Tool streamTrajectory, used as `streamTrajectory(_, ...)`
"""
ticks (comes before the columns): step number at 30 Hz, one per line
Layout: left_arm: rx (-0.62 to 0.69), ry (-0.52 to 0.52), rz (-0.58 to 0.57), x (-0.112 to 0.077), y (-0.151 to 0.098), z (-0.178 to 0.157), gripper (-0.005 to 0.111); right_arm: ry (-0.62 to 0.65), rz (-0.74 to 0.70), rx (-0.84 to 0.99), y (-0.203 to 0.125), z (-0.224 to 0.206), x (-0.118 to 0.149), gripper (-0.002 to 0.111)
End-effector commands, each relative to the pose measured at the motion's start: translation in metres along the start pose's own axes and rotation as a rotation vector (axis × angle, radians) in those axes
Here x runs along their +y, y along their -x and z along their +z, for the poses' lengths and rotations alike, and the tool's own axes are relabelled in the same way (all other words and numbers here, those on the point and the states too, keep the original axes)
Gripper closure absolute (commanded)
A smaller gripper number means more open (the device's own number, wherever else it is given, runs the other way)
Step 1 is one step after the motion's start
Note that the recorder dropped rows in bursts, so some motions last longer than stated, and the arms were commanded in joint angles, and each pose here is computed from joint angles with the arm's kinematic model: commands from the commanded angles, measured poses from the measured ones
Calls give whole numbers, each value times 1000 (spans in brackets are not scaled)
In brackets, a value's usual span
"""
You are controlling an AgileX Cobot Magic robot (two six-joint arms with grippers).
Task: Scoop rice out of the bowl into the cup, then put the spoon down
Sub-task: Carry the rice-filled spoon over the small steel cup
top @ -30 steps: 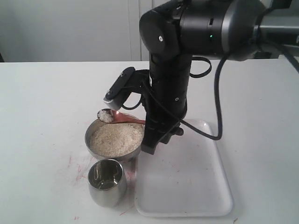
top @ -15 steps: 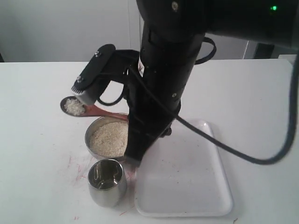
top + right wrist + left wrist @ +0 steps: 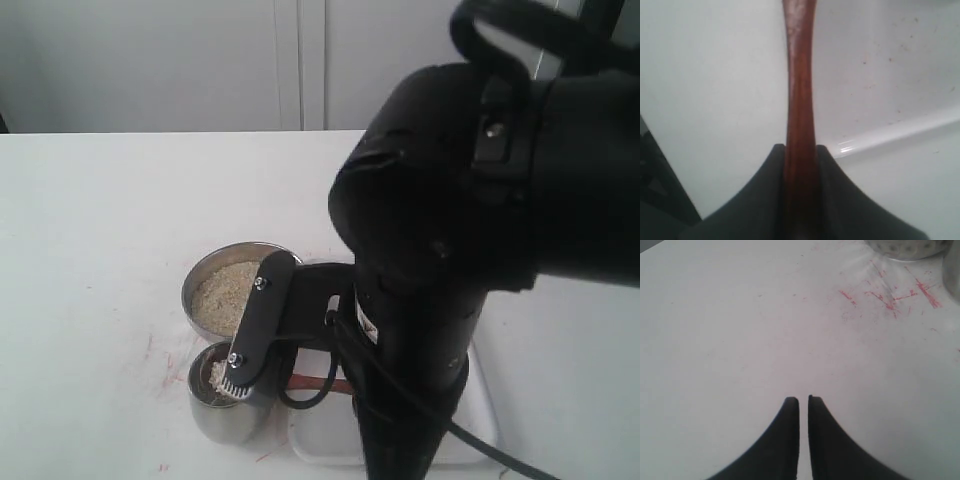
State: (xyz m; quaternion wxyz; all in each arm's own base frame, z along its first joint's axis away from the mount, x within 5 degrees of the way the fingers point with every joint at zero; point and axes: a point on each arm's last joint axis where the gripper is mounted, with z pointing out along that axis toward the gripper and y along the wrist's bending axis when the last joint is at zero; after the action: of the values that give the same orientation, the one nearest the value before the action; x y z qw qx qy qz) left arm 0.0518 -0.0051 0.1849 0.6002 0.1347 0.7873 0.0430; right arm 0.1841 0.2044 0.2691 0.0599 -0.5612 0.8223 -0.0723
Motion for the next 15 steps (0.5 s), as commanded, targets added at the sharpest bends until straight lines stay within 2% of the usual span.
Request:
streamTrajectory(1,54,-21,-9,-2,-7,1,92,-73,3,18,-3,0,-2,108)
streamTrajectory(15,54,-21,-9,-2,-7,1,92,-115,-50,96,12,29,-7,108)
